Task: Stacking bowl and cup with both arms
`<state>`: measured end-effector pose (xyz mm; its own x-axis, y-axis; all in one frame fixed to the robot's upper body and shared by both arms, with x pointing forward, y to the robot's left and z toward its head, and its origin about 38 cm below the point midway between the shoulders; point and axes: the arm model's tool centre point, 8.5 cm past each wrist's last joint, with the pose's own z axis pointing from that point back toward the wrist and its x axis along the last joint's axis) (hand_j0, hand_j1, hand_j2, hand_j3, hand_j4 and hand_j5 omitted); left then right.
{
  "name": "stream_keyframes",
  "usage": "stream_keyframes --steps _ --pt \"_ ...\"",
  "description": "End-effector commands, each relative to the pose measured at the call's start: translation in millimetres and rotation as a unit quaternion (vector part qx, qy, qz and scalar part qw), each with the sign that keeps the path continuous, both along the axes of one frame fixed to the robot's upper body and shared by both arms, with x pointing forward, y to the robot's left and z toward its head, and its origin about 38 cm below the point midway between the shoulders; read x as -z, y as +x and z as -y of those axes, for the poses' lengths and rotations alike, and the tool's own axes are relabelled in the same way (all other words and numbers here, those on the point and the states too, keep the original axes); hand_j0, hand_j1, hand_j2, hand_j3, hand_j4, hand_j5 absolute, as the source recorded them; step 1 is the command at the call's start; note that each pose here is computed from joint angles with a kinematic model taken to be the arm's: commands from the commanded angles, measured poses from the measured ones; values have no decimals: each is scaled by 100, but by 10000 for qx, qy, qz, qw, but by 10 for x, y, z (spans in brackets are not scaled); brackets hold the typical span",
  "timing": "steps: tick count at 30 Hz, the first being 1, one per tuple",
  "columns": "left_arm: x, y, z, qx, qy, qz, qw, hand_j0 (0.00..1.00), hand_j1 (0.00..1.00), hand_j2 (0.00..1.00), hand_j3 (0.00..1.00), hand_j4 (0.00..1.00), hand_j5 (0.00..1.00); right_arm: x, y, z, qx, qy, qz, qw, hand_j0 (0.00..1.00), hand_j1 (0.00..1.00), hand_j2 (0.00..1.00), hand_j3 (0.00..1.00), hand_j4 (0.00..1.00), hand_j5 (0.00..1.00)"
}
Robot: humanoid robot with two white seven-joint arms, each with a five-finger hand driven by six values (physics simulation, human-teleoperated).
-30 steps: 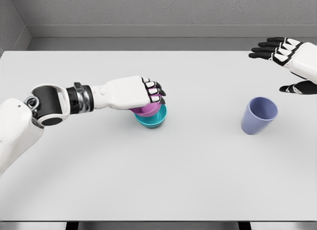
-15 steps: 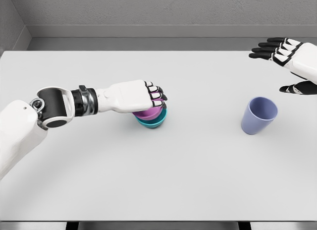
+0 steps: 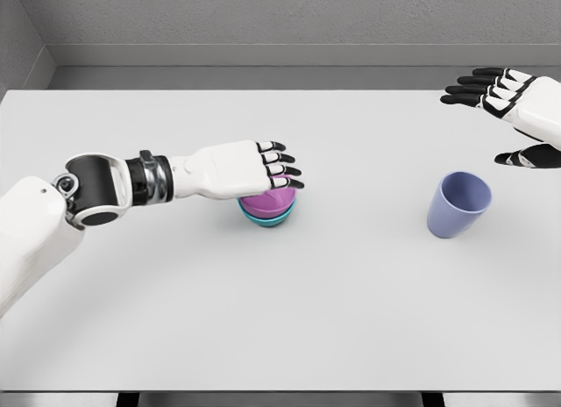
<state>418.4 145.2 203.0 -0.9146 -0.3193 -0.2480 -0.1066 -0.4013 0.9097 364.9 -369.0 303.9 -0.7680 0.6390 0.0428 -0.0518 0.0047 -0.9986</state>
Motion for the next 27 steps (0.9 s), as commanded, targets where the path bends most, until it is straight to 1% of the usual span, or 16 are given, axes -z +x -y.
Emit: stream_keyframes --steps 1,5,10,12,13,14,15,16,17,18,19,21,23,24,25,27 --pt "-34 0 -56 -22 -113 -88 9999 100 100 100 100 100 100 -6 0 1 2 35 -5 10000 100 100 100 100 100 100" --pt "-108 13 -271 -149 -159 -183 9996 100 100 100 100 100 100 -20 -1 2 2 30 12 10000 100 100 100 100 100 100" --pt "-214 35 -707 -485 20 -183 9987 100 100 100 100 100 100 -16 -8 7 7 26 6 10000 100 100 100 100 100 100" --pt "-335 43 -1002 -731 -119 -305 9968 100 100 100 100 100 100 -20 -15 -4 -12 27 12 10000 100 100 100 100 100 100" --pt "-406 33 -1165 -870 -331 -473 9945 100 100 100 100 100 100 -12 -12 3 1 26 0 10000 100 100 100 100 100 100" --pt "-444 18 -1266 -945 -413 -574 9930 100 100 100 100 100 100 -5 -12 13 11 -16 -31 10000 100 100 100 100 100 100" --pt "-459 8 -1299 -962 -476 -635 9922 100 100 100 100 100 100 54 -21 39 16 -410 -320 9986 100 100 100 100 100 100" --pt "-482 2 -1353 -1005 -482 -652 9916 100 100 100 100 100 100 89 -29 81 37 -963 -675 9931 100 100 100 100 100 100" --pt "-505 -5 -1413 -1056 -463 -655 9912 100 100 100 100 100 100 111 -39 116 53 -1358 -939 9863 100 100 100 100 100 100" --pt "-521 -11 -1455 -1089 -457 -660 9908 100 100 100 100 100 100 84 -48 166 106 -1674 -1095 9797 100 100 100 100 100 100" --pt "-522 -16 -1503 -1138 -405 -656 9905 100 100 100 100 100 100 31 -44 182 138 -1663 -1028 9806 100 100 100 100 100 100" --pt "-439 -35 -1577 -1233 -387 -764 9887 100 100 100 100 100 100 -5 -33 216 188 -1683 -1010 9804 100 100 100 100 100 100" --pt "-447 -32 -1736 -1411 -288 -779 9865 100 100 100 100 100 100 -22 -34 204 167 -1657 -994 9810 100 100 100 100 100 100" --pt "-443 -7 -1817 -1529 -368 -864 9838 100 100 100 100 100 100 5 -25 222 196 -1628 -1030 9811 100 100 100 100 100 100" --pt "-469 -6 -1902 -1624 -366 -871 9822 100 100 100 100 100 100 107 3 277 275 -1564 -1177 9803 100 100 100 100 100 100" --pt "-468 -2 -1935 -1666 -355 -886 9814 100 100 100 100 100 100 219 6 262 233 -1584 -1335 9780 100 100 100 100 100 100"
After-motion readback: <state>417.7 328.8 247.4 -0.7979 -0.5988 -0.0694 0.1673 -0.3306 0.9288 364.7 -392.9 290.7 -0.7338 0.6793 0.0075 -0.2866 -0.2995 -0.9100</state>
